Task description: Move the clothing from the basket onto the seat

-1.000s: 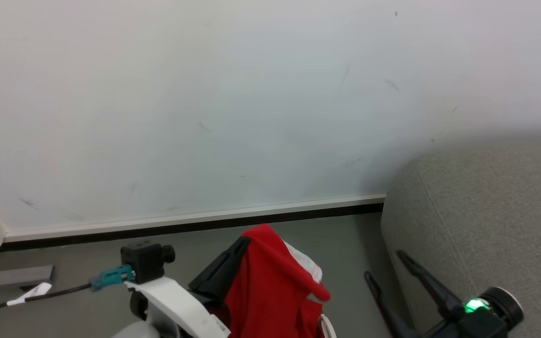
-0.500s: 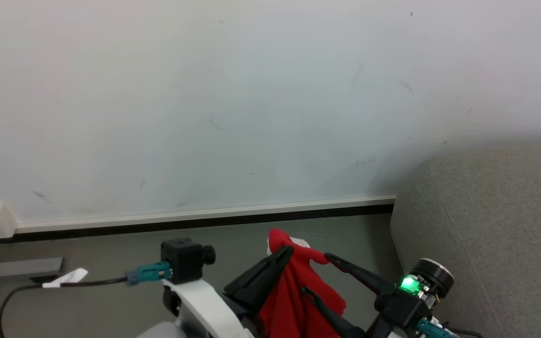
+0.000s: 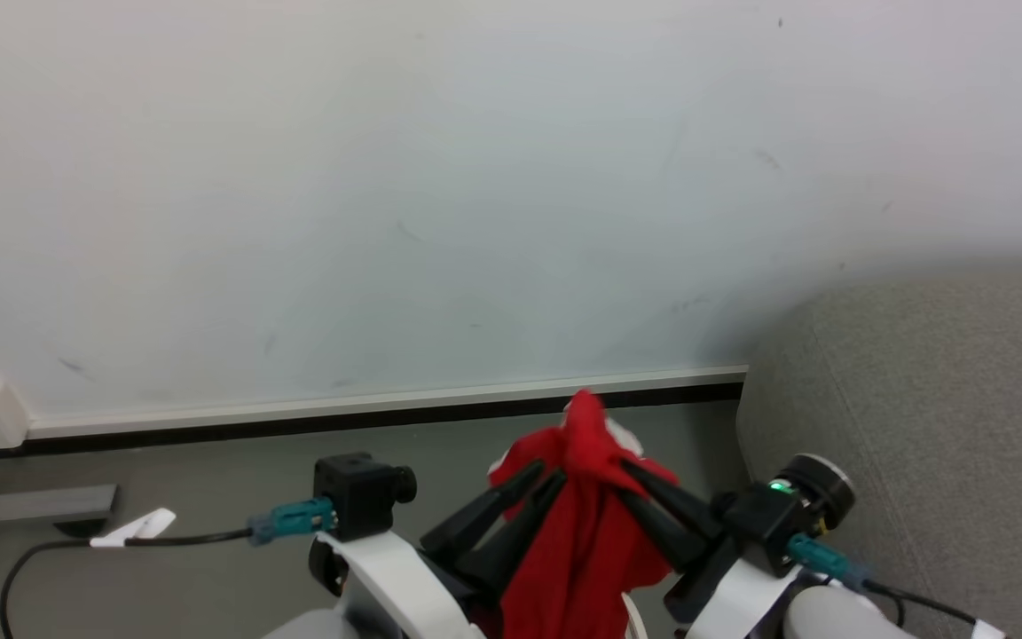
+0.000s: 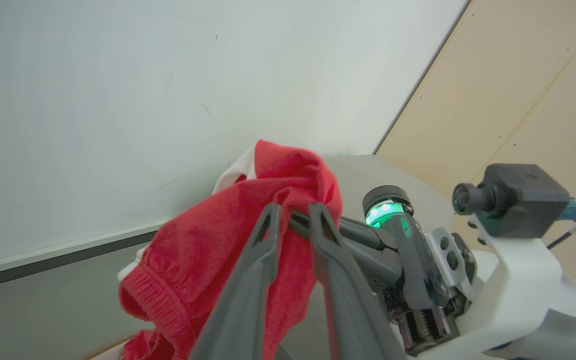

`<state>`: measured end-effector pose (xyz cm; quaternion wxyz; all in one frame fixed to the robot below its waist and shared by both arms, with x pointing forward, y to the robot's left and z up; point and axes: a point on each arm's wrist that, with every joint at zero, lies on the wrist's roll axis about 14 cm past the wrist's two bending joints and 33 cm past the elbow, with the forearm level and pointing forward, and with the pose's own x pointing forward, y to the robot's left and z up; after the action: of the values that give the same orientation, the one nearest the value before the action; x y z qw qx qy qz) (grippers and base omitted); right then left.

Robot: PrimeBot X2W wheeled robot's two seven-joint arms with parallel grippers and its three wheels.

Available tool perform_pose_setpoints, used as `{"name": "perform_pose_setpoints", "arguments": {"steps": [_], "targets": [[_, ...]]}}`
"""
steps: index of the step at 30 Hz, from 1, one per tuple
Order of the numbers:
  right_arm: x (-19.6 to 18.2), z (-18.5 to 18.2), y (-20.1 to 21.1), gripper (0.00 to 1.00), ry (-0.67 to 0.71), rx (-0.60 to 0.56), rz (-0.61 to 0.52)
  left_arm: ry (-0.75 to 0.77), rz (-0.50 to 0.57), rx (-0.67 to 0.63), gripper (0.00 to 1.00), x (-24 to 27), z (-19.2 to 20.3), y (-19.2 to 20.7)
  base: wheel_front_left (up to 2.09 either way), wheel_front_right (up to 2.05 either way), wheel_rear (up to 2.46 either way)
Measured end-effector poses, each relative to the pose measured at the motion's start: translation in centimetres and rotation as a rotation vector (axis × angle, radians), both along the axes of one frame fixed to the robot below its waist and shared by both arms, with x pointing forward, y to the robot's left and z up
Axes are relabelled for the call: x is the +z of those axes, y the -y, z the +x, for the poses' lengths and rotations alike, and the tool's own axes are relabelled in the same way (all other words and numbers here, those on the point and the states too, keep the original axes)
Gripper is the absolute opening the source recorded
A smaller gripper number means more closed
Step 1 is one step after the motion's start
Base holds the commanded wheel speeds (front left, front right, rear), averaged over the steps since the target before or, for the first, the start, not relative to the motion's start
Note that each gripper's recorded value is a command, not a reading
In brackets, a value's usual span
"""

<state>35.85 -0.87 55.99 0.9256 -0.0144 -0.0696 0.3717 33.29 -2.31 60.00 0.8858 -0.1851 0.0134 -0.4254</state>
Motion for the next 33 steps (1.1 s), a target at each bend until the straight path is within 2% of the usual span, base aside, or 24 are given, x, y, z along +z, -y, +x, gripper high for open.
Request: {"name": "perform_pose_setpoints", "arguments": {"steps": [7, 13, 24, 33], "targets": [[1.7, 0.7, 4.7, 0.00, 0.046, -0.119, 0.034, 0.030, 0.027, 0.007, 1.00, -1.1, 0.7, 0.2, 0.00, 0.00, 0.00], [2.5, 0.5, 10.2, 0.00, 0.081, -0.254, 0.035, 0.071, 0.070, -0.034, 1.00, -2.8, 0.6, 2.2, 0.00, 0.00, 0.00], [3.4, -2.2, 20.0, 0.00, 0.125, -0.518, 0.014, 0.103, 0.086, -0.269, 1.00, -4.6, -2.5, 9.4, 0.00, 0.00, 0.00], [3.4, -5.1, 26.2, 0.00, 0.122, -0.709, 0.001, 0.098, 0.065, -0.374, 1.00, -5.2, -3.0, 12.6, 0.00, 0.00, 0.00]]}}
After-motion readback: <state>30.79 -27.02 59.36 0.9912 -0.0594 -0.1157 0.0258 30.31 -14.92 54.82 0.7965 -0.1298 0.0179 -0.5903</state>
